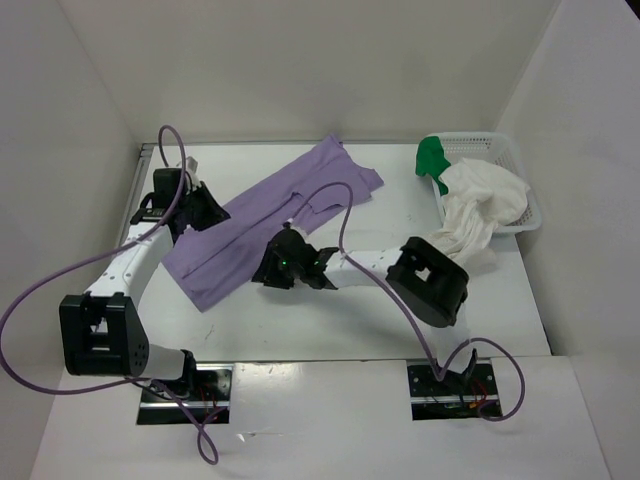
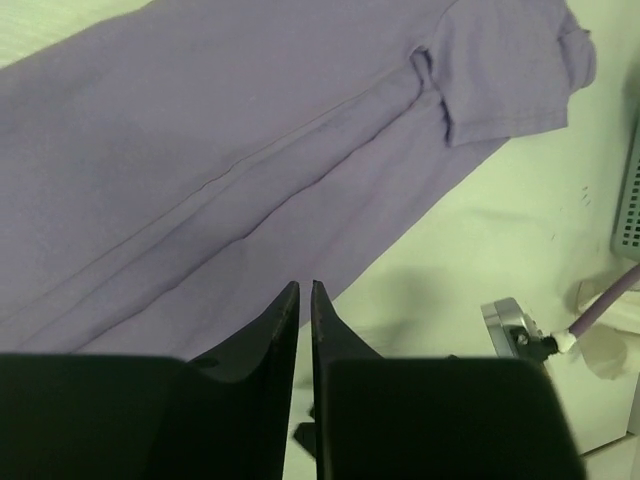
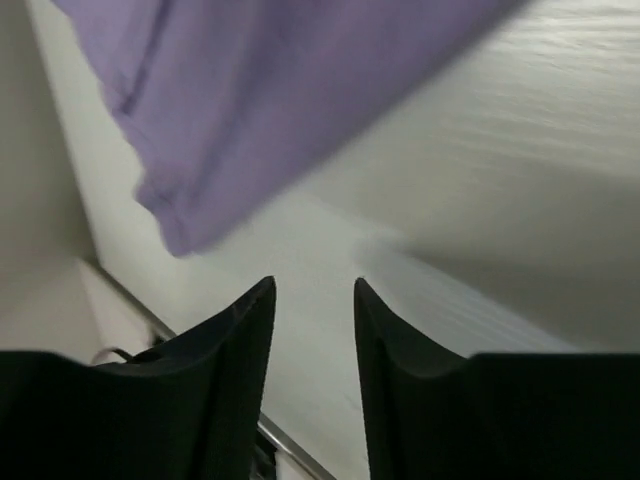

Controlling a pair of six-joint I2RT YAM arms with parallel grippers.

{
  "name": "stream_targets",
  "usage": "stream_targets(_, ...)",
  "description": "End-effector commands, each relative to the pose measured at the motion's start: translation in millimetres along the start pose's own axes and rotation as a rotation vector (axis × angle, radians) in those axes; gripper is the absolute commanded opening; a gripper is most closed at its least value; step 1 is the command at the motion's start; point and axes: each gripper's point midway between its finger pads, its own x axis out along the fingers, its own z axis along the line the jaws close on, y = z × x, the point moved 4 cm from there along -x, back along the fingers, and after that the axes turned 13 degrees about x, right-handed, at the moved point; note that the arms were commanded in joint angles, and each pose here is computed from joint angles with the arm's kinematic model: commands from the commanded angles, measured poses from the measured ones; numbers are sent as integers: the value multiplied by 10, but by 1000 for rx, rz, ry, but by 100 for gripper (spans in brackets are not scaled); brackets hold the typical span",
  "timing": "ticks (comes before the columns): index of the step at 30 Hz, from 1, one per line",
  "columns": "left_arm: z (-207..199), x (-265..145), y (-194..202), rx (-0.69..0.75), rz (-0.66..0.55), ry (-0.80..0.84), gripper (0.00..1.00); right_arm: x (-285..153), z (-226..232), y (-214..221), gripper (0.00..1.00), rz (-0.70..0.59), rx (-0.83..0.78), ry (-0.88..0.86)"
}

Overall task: Fold and stack the t-shirts
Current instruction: Rotate the tshirt 90 degrees

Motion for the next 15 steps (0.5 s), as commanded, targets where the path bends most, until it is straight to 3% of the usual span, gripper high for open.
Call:
stream_targets(1,106,-15,88,-3,12,-20,17,248,489,186,47,-24,54,-166)
stream_targets(3,147,-12,113,-11,18,-28,19,433,352,273,54,-16,65,-124)
stream_targets(11,164,56,82,-2,16,-28,22,798,145,288,53,-38,182,-37)
stream_targets(13,149,55,85,-2,19,-17,22,858,139,242,44,-45,198,-35)
stream_targets(15,138,46,50,1,10,-15,22,892,129,245,27,-43,206,-18)
